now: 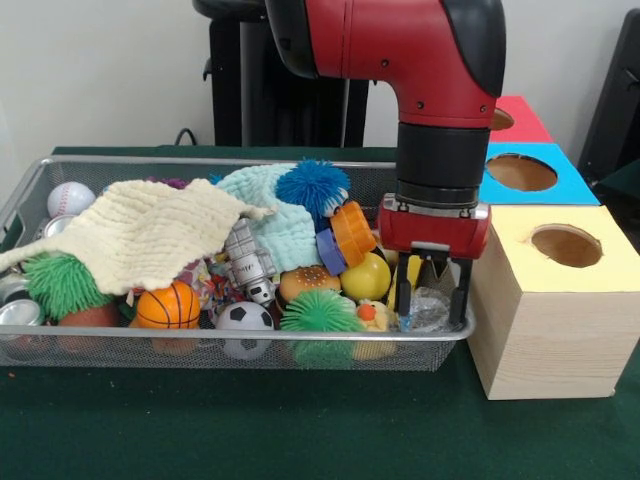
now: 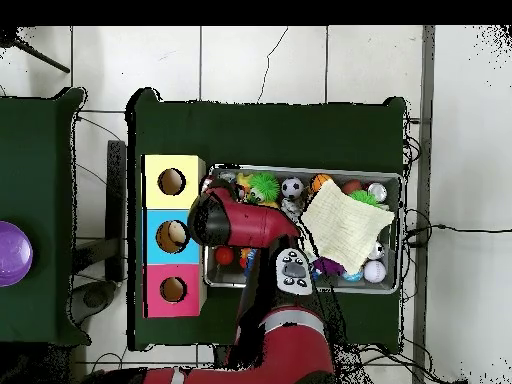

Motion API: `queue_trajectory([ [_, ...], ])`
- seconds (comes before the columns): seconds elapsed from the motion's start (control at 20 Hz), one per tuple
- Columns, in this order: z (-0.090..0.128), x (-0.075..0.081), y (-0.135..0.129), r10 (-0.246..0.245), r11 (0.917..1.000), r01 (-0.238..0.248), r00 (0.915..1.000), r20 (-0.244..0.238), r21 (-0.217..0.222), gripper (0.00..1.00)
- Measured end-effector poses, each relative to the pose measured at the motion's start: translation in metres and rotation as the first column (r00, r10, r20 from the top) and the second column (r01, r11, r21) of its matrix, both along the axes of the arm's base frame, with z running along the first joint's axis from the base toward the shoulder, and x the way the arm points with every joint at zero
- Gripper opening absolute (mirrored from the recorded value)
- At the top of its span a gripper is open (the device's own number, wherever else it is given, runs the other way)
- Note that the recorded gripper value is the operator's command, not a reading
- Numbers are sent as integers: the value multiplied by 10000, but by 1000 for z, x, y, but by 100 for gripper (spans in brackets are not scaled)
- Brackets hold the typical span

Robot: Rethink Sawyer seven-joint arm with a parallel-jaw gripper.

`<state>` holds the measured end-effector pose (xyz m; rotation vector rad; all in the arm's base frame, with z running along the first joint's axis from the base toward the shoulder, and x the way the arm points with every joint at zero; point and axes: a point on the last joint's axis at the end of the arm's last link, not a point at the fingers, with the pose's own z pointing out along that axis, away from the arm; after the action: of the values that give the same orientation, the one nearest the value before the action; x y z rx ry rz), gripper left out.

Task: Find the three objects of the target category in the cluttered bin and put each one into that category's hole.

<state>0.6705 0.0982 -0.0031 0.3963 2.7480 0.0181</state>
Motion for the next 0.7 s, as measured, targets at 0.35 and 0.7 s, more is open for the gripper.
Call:
queue_trajectory([
  [0.35,-1,3,-1,-158,9999,157,9997,211,27,100],
  [0.7,0,4,2,-214,9996,218,9995,221,-182,100],
])
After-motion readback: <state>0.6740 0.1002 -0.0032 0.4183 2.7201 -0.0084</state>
